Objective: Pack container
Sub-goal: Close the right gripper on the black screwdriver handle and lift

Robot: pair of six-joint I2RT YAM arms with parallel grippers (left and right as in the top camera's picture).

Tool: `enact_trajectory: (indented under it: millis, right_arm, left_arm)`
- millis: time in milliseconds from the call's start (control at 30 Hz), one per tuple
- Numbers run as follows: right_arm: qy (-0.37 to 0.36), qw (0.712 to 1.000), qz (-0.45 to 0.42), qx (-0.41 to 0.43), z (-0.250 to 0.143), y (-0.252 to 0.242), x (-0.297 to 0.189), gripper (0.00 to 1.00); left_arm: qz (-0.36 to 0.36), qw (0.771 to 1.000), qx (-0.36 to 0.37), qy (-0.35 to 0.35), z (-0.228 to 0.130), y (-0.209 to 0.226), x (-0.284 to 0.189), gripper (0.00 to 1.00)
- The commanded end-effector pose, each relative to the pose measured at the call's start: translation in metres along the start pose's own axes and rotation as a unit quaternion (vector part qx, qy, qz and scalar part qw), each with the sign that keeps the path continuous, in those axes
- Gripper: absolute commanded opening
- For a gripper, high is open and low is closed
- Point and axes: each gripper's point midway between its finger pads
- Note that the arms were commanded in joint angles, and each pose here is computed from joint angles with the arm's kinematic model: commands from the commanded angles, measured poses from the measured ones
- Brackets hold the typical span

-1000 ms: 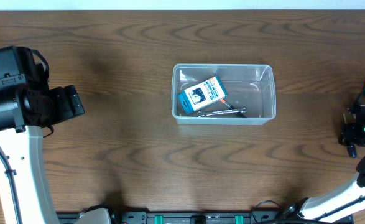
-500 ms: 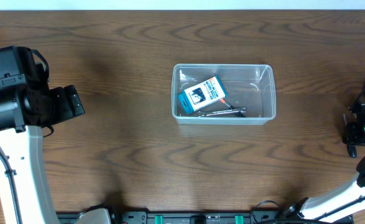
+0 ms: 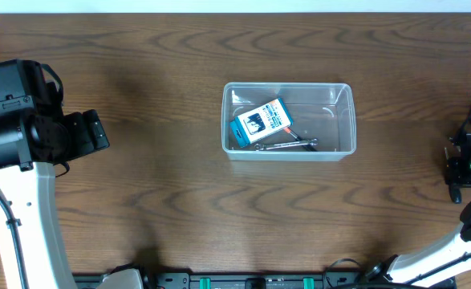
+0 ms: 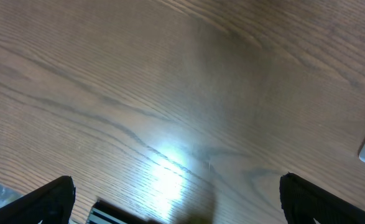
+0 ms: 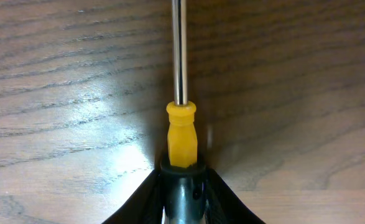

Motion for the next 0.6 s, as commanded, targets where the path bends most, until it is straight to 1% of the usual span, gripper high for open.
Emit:
enact_trajectory:
  millis: [0, 100, 300, 400, 567]
  right_arm:
    - [-0.006, 1.0, 0.003, -0.012, 0.01, 0.005, 0.0, 0.23]
    - [-0.01, 1.0, -0.002, -0.022, 0.019, 0.006, -0.004, 0.19]
    - [-0.022, 0.999, -0.013, -0.035, 0.041, 0.007, -0.02, 0.17]
    - [-0.036, 0.998, -0.022, -0.037, 0.06, 0.007, -0.035, 0.15]
    - [-0.062, 0.994, -0.039, -0.08, 0.1, 0.019, -0.069, 0.15]
  left_arm:
    - [0.001, 1.0, 0.0, -0.005, 0.002, 0.002, -0.003, 0.98]
    - [0.001, 1.0, 0.0, -0.005, 0.002, 0.002, -0.003, 0.98]
    - [0.001, 1.0, 0.0, -0.005, 0.002, 0.002, -0.003, 0.98]
    - [0.001, 1.0, 0.0, -0.005, 0.002, 0.002, -0.003, 0.98]
    - [0.001, 1.0, 0.0, -0.005, 0.002, 0.002, -0.003, 0.98]
Point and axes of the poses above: each gripper's point midway between its finger pads, its own x axis out along the fingers, its own y axis along the line the jaws close on, z = x × y, and after that the axes turned 8 degrees about -x, right-handed
